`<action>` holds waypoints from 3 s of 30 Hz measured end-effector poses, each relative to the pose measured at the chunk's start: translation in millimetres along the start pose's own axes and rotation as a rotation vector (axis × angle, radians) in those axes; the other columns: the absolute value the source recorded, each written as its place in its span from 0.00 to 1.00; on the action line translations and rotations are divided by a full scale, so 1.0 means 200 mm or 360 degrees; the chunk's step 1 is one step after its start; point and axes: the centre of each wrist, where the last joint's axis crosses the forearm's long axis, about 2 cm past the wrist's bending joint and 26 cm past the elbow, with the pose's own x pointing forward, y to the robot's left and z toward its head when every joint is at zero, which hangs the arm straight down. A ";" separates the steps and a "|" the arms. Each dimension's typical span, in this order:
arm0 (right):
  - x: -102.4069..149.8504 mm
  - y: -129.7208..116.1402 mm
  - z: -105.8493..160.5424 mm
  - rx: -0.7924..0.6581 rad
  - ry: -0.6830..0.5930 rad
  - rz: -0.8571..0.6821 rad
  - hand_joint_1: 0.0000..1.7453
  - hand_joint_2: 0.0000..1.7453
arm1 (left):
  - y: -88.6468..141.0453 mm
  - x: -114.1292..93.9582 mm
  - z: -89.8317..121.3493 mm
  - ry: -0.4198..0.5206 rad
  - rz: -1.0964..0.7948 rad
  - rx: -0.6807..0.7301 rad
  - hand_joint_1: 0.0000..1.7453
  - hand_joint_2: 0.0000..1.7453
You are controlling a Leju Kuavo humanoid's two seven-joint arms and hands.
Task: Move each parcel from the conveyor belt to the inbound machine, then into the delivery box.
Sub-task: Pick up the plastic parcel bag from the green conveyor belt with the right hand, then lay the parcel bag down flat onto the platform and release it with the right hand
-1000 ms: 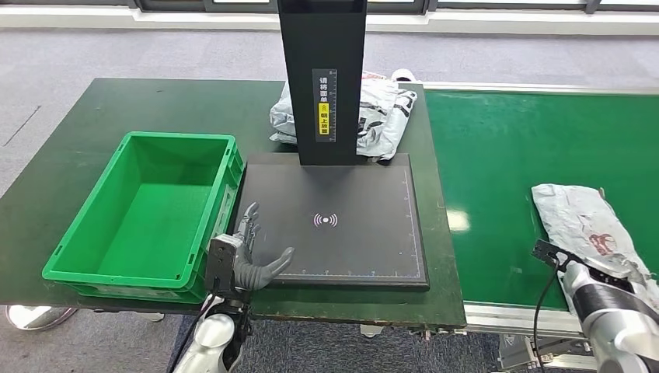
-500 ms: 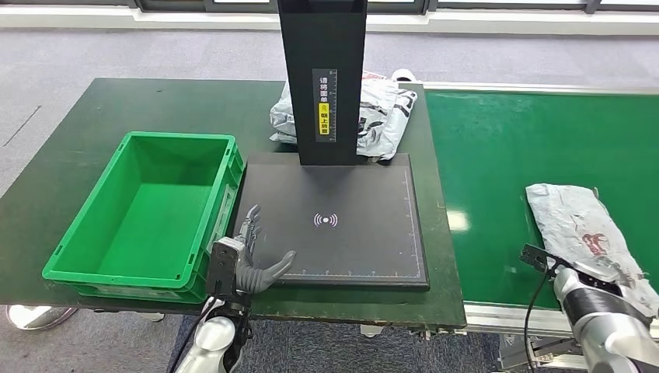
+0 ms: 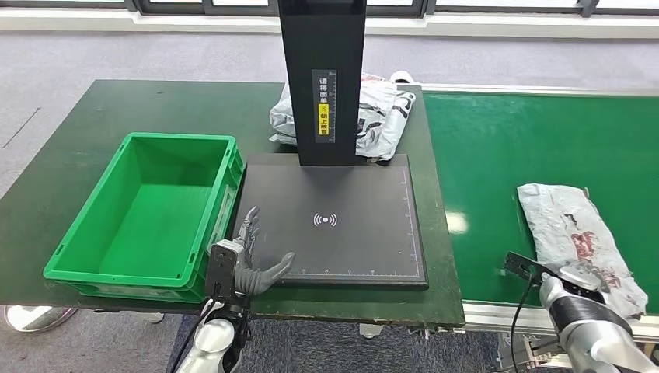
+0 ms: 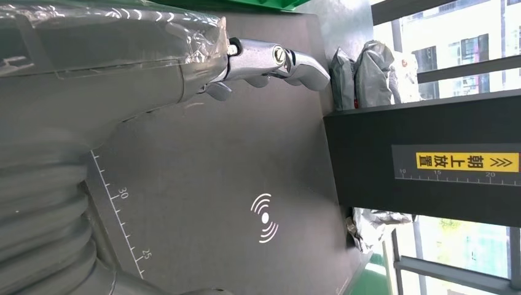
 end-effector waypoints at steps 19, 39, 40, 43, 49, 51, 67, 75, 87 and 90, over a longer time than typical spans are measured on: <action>0.03 0.05 0.01 0.0001 -0.0046 0.0010 1.00 1.00 | 0.01 0.00 0.00 -0.0002 0.0009 0.0009 0.00 1.00; 0.06 0.05 0.02 0.0007 -0.0542 -0.0462 1.00 1.00 | 0.04 0.01 0.03 -0.0024 0.0062 0.0055 0.00 1.00; 0.07 0.04 0.02 0.0005 -0.0562 -0.0485 1.00 1.00 | 0.04 0.01 0.04 -0.0028 0.0064 0.0060 0.00 1.00; 0.10 0.02 0.03 0.0009 -0.0690 -0.0601 1.00 1.00 | 0.05 0.01 0.05 -0.0034 0.0064 0.0079 0.00 1.00; 0.21 -0.14 0.10 -0.0168 -0.1233 -0.1137 1.00 1.00 | 0.06 0.03 0.09 -0.0049 0.0023 0.0146 0.00 1.00; 0.25 -0.22 0.14 -0.0289 -0.1310 -0.1232 1.00 1.00 | 0.05 0.04 0.09 -0.0052 0.0020 0.0155 0.00 1.00; 0.43 -0.44 0.46 -0.0910 -0.1634 -0.1596 1.00 1.00 | 0.02 0.05 0.10 -0.0060 0.0018 0.0187 0.00 1.00; 0.48 -0.46 0.61 -0.1075 -0.1807 -0.1522 1.00 1.00 | 0.01 0.06 0.10 -0.0061 0.0019 0.0180 0.00 1.00; 1.02 -0.29 1.11 -0.0793 -0.2308 -0.0833 1.00 1.00 | -0.03 0.10 -0.01 -0.0178 0.0194 0.0032 0.00 1.00; 1.10 -0.19 1.16 -0.0698 -0.2376 -0.0754 1.00 1.00 | -0.05 0.12 -0.03 -0.0205 0.0210 -0.0002 0.00 1.00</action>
